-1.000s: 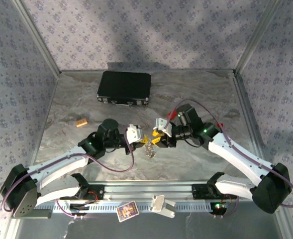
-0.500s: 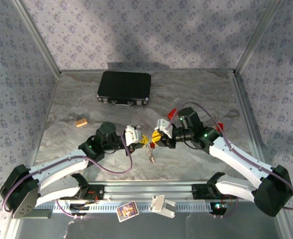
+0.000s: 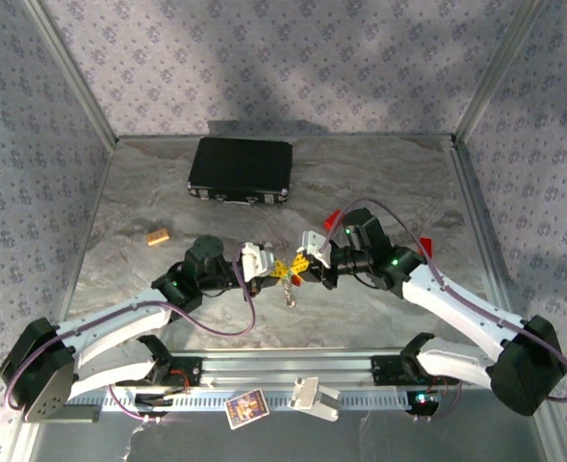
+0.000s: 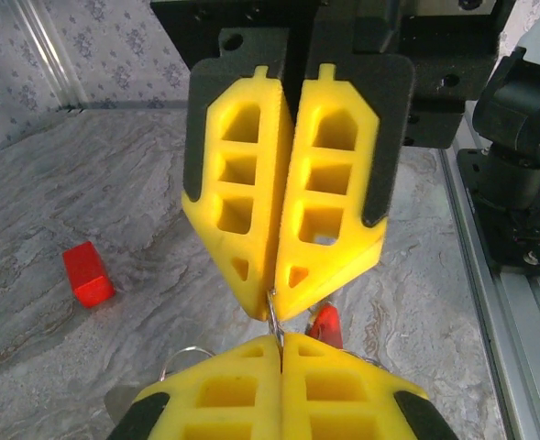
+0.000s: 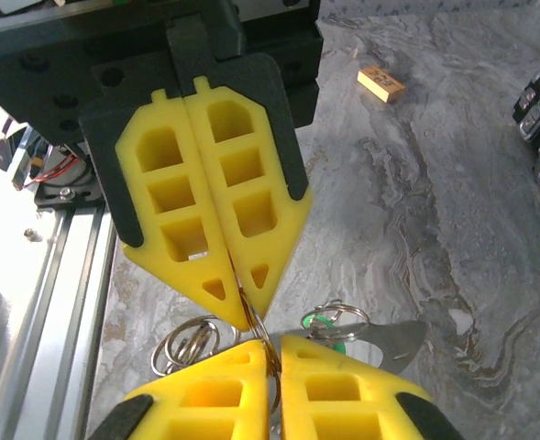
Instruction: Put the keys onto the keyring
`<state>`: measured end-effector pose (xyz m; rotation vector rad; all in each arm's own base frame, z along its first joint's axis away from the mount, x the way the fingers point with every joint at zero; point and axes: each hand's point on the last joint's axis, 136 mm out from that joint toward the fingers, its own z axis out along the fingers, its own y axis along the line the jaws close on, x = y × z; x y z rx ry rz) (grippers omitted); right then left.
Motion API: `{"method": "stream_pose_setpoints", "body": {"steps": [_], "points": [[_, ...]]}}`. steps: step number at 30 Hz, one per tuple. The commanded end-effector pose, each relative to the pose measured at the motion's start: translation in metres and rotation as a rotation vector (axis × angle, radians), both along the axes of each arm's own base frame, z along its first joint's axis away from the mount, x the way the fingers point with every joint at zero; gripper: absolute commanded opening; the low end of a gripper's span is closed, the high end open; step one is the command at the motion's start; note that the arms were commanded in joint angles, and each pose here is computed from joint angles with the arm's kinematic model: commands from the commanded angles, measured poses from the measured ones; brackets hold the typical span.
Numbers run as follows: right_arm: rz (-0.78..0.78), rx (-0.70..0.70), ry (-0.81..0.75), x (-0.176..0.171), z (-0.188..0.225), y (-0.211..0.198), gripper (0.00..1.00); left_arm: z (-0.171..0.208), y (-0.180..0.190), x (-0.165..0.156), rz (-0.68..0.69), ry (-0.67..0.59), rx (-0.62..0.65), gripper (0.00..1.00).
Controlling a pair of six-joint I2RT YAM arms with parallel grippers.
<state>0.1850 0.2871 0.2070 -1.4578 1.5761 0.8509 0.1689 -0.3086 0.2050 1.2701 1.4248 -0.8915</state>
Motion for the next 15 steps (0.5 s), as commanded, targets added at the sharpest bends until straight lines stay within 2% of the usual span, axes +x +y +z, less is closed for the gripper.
{"method": "stream_pose_setpoints", "body": {"steps": [1, 2, 4, 6, 7, 10, 15], "points": [[0.025, 0.023, -0.013, 0.000, 0.011, 0.006, 0.04, 0.027, -0.005, -0.009, -0.057, -0.047, -0.083, 0.00], [0.034, 0.018, -0.011, -0.002, 0.011, 0.005, 0.00, 0.028, -0.005, -0.009, -0.058, -0.046, -0.085, 0.00], [0.047, 0.006, -0.012, -0.004, 0.013, 0.004, 0.00, 0.026, -0.005, -0.005, -0.033, -0.040, -0.072, 0.01], [0.047, -0.016, -0.019, -0.004, 0.014, 0.002, 0.00, 0.019, -0.002, 0.005, 0.024, -0.024, -0.019, 0.14], [0.047, -0.036, -0.024, -0.004, 0.013, 0.001, 0.00, 0.012, -0.001, 0.008, 0.038, -0.013, 0.023, 0.16], [0.055, -0.110, -0.035, -0.006, 0.008, -0.002, 0.00, 0.005, -0.001, 0.010, 0.035, 0.000, 0.092, 0.17], [0.076, -0.208, -0.056, -0.007, 0.001, 0.001, 0.00, 0.005, -0.003, 0.011, 0.024, 0.000, 0.111, 0.13]]}}
